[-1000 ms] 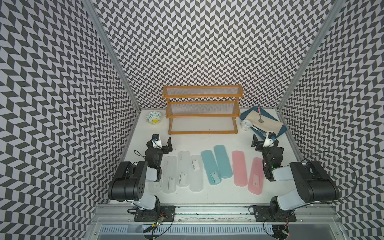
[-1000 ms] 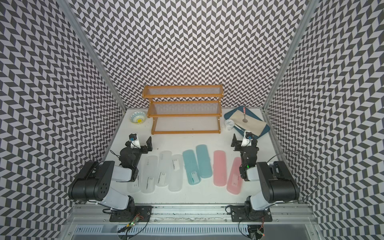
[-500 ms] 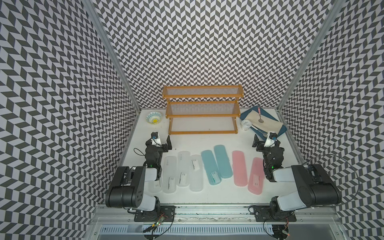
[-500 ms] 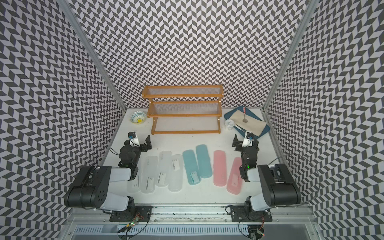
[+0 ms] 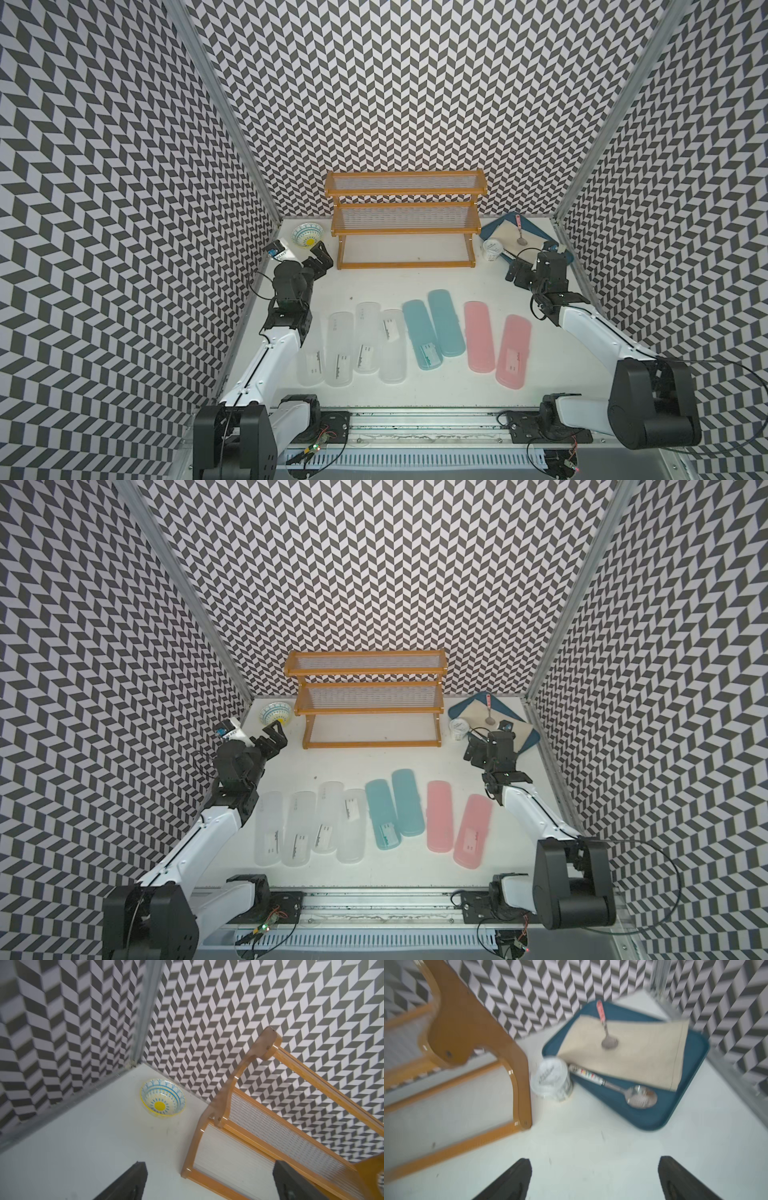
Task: Place the pencil cases on the shelf according to color
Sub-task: Pick up the pencil case from the center of the board.
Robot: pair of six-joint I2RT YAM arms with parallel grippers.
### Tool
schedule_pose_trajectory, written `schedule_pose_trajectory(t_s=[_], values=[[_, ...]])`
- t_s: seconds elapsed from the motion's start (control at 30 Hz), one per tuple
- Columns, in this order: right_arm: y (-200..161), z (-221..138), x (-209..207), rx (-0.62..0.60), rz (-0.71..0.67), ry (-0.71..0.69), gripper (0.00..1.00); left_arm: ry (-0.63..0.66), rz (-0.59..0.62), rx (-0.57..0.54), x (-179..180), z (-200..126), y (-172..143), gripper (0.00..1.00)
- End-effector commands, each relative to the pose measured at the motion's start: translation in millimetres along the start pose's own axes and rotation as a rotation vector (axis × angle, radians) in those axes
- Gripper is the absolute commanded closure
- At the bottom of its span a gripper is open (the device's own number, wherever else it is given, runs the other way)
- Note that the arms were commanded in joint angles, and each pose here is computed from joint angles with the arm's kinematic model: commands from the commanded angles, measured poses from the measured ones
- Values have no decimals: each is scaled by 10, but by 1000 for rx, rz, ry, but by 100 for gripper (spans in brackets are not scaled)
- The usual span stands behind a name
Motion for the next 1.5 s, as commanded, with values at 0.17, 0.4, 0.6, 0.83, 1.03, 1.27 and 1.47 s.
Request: schedule_pose_trajectory(t_s=[0.17, 0.4, 0.6, 0.83, 1.03, 1.27, 1.47], values=[[-907, -213, -135, 281, 117, -25, 1, -228, 12, 348, -492, -130, -342, 3], [-1099, -277, -285, 341, 133, -99, 0, -299, 90, 373, -561, -256, -434, 2], [-1173, -302, -363, 362, 150, -138, 0, -350, 79, 406, -644, -314, -558, 2], [-1241, -290, -440, 396, 156, -196, 0, -370, 89, 429, -730, -350, -644, 2], [-1267, -283, -520, 398, 165, -249, 0, -408, 72, 452, -796, -346, -692, 2], [-1441, -178, -512, 457, 125, -279, 0, -447, 47, 476, -859, -334, -729, 2], [-1377, -125, -508, 443, 102, -300, 9, -454, 40, 486, -861, -337, -747, 2]])
Point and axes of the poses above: each gripper's point midway between its finger pads, its own z axis out along the fingers, its own x axis along the line the jaws close on, y = z × x, the point moved 1 cm from there along -z, back along the fingers, and after that the axes turned 5 degrees about z, right-handed, at the moved point
